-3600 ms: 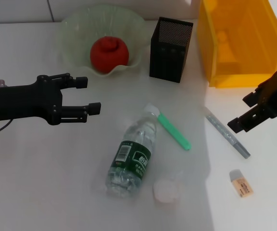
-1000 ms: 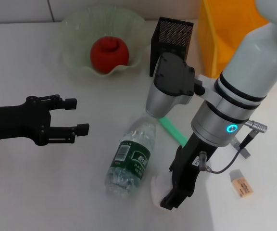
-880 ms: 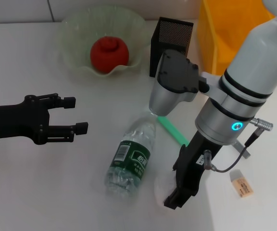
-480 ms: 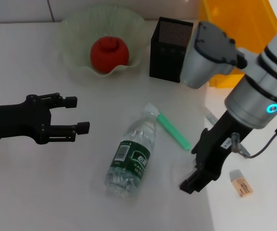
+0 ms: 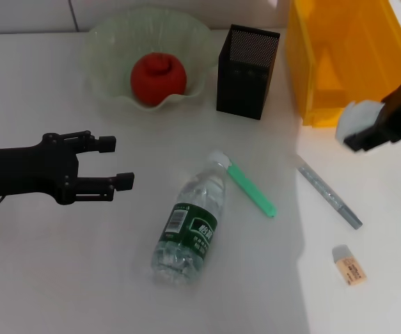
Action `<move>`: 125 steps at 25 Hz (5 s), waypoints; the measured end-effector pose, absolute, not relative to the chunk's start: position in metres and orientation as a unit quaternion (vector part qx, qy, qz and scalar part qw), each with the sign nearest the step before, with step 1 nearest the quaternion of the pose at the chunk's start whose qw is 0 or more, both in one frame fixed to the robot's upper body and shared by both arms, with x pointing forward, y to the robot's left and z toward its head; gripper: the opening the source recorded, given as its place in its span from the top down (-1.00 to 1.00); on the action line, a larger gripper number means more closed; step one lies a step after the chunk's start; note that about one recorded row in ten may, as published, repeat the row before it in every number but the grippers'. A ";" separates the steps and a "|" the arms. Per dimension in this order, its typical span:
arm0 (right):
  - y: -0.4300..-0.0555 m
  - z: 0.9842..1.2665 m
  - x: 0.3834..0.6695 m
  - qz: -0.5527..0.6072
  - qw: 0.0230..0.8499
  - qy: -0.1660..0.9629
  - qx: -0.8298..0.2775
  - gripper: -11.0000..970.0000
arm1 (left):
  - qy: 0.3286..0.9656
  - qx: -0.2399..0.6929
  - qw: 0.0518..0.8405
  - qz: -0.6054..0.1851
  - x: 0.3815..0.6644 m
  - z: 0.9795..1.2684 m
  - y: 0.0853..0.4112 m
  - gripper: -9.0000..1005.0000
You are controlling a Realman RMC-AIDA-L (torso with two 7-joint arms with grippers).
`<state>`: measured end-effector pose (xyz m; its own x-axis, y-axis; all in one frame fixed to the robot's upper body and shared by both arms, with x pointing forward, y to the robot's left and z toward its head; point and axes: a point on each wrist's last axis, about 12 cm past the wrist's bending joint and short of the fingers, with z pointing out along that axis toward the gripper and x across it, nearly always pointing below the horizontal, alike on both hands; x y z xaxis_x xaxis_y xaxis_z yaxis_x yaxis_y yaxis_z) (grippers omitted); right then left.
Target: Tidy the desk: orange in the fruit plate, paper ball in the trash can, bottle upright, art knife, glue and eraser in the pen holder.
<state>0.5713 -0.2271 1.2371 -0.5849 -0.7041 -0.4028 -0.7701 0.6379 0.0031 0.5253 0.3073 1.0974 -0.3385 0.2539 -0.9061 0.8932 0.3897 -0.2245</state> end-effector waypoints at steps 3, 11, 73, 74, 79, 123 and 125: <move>-0.239 1.235 0.583 0.053 0.223 0.899 -0.373 -0.18 | 0.721 0.399 0.417 -0.384 0.527 1.098 0.306 -0.68; -0.252 1.212 0.620 0.014 0.313 0.900 -0.303 -0.23 | 0.715 0.401 0.420 -0.389 0.530 1.100 0.299 -0.68; -0.320 1.044 0.459 0.408 0.456 0.750 -0.250 -0.41 | 0.917 0.295 0.180 -0.198 0.602 1.147 0.119 -0.54; -0.319 1.043 0.459 0.410 0.454 0.750 -0.250 -0.41 | 0.917 0.283 0.188 -0.209 0.604 1.143 0.119 -0.53; -0.312 1.043 0.465 0.421 0.452 0.746 -0.250 -0.41 | 0.914 0.279 0.198 -0.217 0.603 1.134 0.112 -0.51; -0.310 1.035 0.464 0.422 0.448 0.754 -0.230 -0.42 | 0.905 0.320 0.202 -0.195 0.588 1.107 0.101 0.09; -0.310 1.035 0.463 0.423 0.448 0.754 -0.230 -0.42 | 0.898 0.329 0.214 -0.200 0.584 1.112 0.101 0.10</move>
